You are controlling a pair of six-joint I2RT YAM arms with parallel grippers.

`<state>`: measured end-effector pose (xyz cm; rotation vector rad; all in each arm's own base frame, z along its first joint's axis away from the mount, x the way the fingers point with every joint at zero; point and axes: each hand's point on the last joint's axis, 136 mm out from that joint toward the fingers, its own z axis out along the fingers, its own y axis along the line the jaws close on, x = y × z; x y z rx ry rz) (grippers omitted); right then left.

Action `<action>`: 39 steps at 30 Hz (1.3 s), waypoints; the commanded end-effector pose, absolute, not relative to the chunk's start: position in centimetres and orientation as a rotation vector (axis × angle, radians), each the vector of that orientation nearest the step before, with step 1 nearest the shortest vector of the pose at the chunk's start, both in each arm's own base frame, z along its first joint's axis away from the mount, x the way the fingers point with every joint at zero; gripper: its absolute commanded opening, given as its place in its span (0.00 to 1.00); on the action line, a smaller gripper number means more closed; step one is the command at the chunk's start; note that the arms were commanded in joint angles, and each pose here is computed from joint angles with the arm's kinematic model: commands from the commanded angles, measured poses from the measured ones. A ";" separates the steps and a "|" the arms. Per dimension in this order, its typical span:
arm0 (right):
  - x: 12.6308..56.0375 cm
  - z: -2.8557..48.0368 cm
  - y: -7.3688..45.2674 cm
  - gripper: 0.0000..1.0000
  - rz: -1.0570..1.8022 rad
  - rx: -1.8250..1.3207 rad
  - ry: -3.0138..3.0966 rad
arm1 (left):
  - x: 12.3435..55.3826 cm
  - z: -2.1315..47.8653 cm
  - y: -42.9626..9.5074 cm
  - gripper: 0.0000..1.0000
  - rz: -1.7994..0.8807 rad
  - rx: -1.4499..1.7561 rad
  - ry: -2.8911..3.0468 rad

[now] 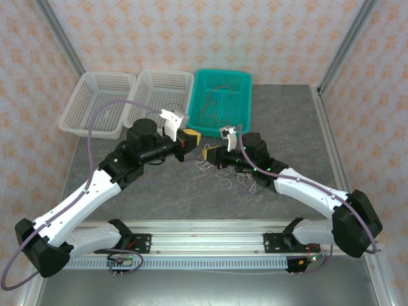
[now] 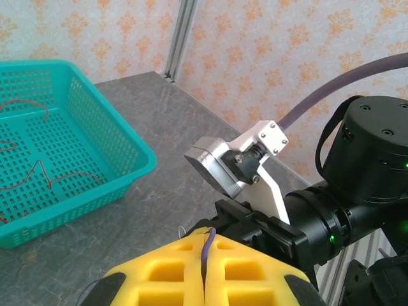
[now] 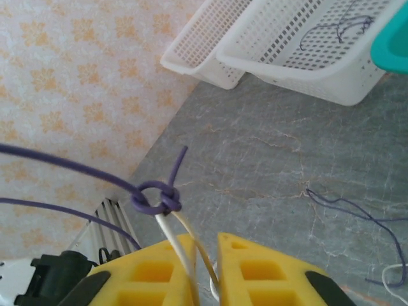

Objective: Untangle the cables

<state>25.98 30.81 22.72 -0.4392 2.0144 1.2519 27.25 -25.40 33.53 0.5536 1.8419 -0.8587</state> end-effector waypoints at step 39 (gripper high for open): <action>31.1 17.5 2.6 0.00 0.512 0.764 1.949 | 30.1 32.8 -11.2 0.00 -0.532 -0.065 1.866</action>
